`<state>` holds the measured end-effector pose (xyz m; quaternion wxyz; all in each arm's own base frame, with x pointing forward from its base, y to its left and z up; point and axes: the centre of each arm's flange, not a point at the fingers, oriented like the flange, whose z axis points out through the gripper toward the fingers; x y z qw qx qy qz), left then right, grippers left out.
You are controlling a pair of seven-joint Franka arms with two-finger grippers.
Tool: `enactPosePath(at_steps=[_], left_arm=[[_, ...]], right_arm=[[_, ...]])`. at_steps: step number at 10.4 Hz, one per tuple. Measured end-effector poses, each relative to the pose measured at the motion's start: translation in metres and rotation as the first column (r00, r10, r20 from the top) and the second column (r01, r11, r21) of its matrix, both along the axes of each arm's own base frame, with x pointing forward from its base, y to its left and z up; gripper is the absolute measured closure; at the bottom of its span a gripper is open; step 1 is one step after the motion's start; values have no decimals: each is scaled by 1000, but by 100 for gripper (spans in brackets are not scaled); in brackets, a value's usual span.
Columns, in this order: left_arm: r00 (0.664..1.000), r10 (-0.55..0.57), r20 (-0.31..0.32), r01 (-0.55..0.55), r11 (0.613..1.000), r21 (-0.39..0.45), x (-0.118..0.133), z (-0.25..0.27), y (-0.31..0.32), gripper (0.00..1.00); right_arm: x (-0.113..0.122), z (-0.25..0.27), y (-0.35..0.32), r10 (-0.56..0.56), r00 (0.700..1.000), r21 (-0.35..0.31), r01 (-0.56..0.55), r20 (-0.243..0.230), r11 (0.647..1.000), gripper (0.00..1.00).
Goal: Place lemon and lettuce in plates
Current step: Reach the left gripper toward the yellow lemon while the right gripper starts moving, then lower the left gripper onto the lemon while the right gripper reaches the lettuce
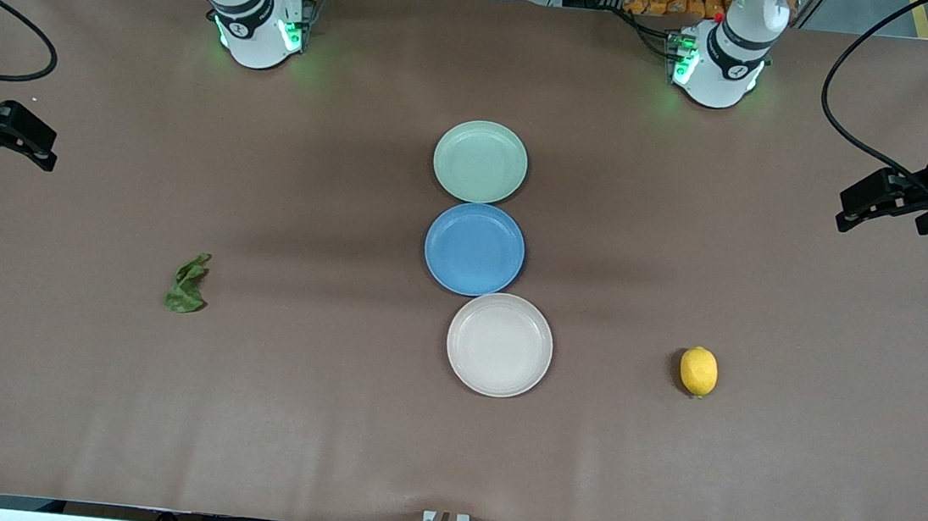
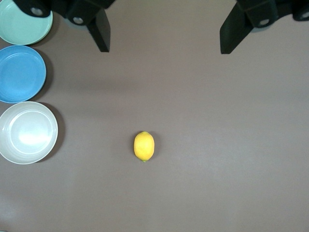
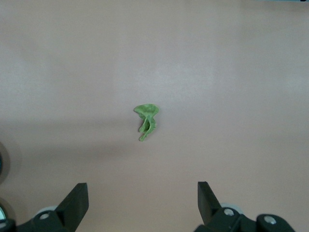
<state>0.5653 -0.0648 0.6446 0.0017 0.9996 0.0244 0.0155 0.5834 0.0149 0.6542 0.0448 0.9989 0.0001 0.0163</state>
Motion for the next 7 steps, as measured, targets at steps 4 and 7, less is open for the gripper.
enactPosePath(at_steps=[4, 7], left_arm=[[992, -37, -117, 37, 999, -3, 17, -68, -16, 0], [997, -41, -70, 39, 999, -26, 52, -159, -19, 0]], right_arm=[[1, -1, -1, -2, 1000, 0, 2, -1, 1000, 0], [11, -19, -1, 4, 1000, 1, -4, 18, 1000, 0]])
